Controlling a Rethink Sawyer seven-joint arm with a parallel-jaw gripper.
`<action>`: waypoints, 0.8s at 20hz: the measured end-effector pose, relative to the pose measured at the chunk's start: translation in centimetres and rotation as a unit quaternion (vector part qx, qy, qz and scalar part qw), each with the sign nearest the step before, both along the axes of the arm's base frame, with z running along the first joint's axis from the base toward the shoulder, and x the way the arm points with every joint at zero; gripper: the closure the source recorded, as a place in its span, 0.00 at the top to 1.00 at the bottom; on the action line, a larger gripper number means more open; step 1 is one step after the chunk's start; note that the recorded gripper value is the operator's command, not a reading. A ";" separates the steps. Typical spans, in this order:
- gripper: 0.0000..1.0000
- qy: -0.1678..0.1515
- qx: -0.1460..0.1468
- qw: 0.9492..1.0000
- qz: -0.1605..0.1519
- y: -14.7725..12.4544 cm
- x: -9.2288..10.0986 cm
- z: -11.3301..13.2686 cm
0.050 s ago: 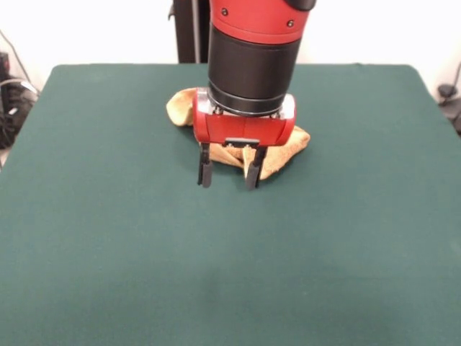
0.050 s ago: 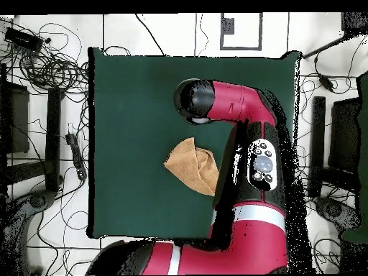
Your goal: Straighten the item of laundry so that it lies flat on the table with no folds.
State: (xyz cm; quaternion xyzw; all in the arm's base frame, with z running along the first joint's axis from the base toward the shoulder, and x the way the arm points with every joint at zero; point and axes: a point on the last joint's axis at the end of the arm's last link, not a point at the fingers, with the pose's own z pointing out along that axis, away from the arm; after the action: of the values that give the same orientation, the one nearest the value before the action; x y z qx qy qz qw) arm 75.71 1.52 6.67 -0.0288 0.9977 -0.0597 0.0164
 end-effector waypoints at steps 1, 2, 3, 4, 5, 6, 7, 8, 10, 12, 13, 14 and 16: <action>1.00 0.000 0.000 1.000 0.000 0.0 0.0 0.0; 1.00 0.000 0.000 1.000 0.000 0.0 0.0 0.0; 1.00 0.001 0.000 1.000 0.000 0.0 0.0 0.1; 1.00 0.002 0.000 1.000 0.000 0.0 0.0 0.1; 1.00 0.004 0.000 1.000 -0.001 0.0 -0.1 0.1; 1.00 0.006 0.001 1.000 -0.001 0.0 -0.1 0.2; 1.00 0.009 0.001 1.000 -0.001 0.0 -0.2 0.3; 1.00 0.015 0.002 1.000 -0.002 0.0 -0.3 0.4; 1.00 0.020 0.003 1.000 -0.003 0.1 -0.4 0.7; 1.00 0.026 0.003 1.000 -0.005 0.1 -0.5 1.5; 1.00 0.026 0.003 1.000 -0.006 0.0 -0.4 2.0; 1.00 0.026 0.004 1.000 -0.006 0.0 -0.4 2.5; 1.00 0.024 0.004 1.000 -0.007 0.0 -0.3 3.3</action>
State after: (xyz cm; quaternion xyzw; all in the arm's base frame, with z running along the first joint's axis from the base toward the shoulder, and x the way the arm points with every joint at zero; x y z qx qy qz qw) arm 75.39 1.48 9.97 -0.0229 0.9982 -0.0555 -0.0079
